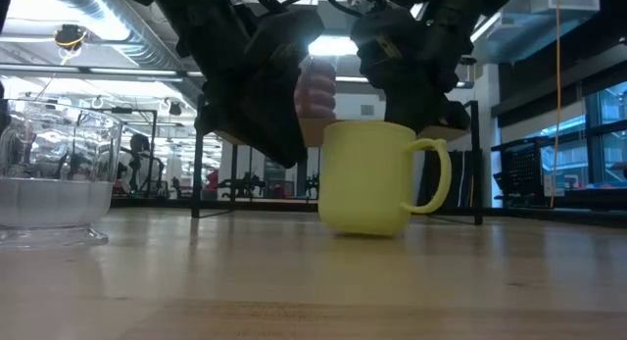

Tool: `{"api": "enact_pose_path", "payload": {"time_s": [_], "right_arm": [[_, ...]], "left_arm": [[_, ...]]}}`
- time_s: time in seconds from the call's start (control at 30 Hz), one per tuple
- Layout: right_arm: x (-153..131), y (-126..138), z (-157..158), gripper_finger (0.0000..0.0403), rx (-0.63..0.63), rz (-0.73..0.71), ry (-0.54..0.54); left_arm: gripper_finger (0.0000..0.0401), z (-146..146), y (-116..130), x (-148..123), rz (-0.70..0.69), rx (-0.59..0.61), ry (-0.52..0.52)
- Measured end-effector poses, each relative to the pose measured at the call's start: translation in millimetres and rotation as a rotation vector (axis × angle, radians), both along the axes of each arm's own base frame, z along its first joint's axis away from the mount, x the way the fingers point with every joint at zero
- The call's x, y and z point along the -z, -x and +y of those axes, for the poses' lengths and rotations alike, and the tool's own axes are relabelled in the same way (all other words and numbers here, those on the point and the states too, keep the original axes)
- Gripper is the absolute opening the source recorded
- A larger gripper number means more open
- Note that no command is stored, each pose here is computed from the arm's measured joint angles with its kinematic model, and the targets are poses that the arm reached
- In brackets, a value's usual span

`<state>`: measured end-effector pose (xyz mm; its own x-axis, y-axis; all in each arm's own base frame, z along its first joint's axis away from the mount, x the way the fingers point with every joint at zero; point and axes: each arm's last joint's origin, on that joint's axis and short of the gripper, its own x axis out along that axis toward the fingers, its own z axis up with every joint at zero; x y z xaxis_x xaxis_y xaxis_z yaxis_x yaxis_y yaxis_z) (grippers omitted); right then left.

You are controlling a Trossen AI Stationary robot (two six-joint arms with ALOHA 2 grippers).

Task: Stack small to large cups/mugs on shelf
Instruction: Put the yellow mug on the shelf

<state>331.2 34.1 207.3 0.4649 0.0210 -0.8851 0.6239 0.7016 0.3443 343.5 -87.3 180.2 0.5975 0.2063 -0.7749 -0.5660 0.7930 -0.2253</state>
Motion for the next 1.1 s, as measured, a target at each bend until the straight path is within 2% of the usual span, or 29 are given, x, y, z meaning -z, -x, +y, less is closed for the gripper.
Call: {"api": "enact_pose_path", "payload": {"time_s": [0.53, 0.63, 0.8, 0.93, 1.1], "right_arm": [[-6.4, 0.9, 0.5, 0.0002, -0.016, 0.034, -0.013], [-27.5, -1.5, 0.3, 0.0002, -0.055, 0.060, 0.029], [-79.6, 2.9, -7.0, 0.0002, -0.054, 0.148, 0.196], [-121.7, 7.9, -22.1, 0.0002, 0.032, 0.152, 0.300], [-158.3, 24.8, -56.4, 0.0002, 0.226, 0.210, 0.390]], "left_arm": [[0.0081, 1.3, -0.2, -0.2, -0.002, -0.009, -0.010], [0.0081, 1.6, -0.2, -0.3, -0.002, -0.009, -0.010], [0.0081, 3.3, -0.7, -0.3, -0.003, -0.014, -0.009], [0.0081, 8.1, -1.8, -0.3, -0.002, -0.028, -0.008], [0.0081, 10.4, -2.3, -0.2, -0.001, -0.032, -0.002]]}}
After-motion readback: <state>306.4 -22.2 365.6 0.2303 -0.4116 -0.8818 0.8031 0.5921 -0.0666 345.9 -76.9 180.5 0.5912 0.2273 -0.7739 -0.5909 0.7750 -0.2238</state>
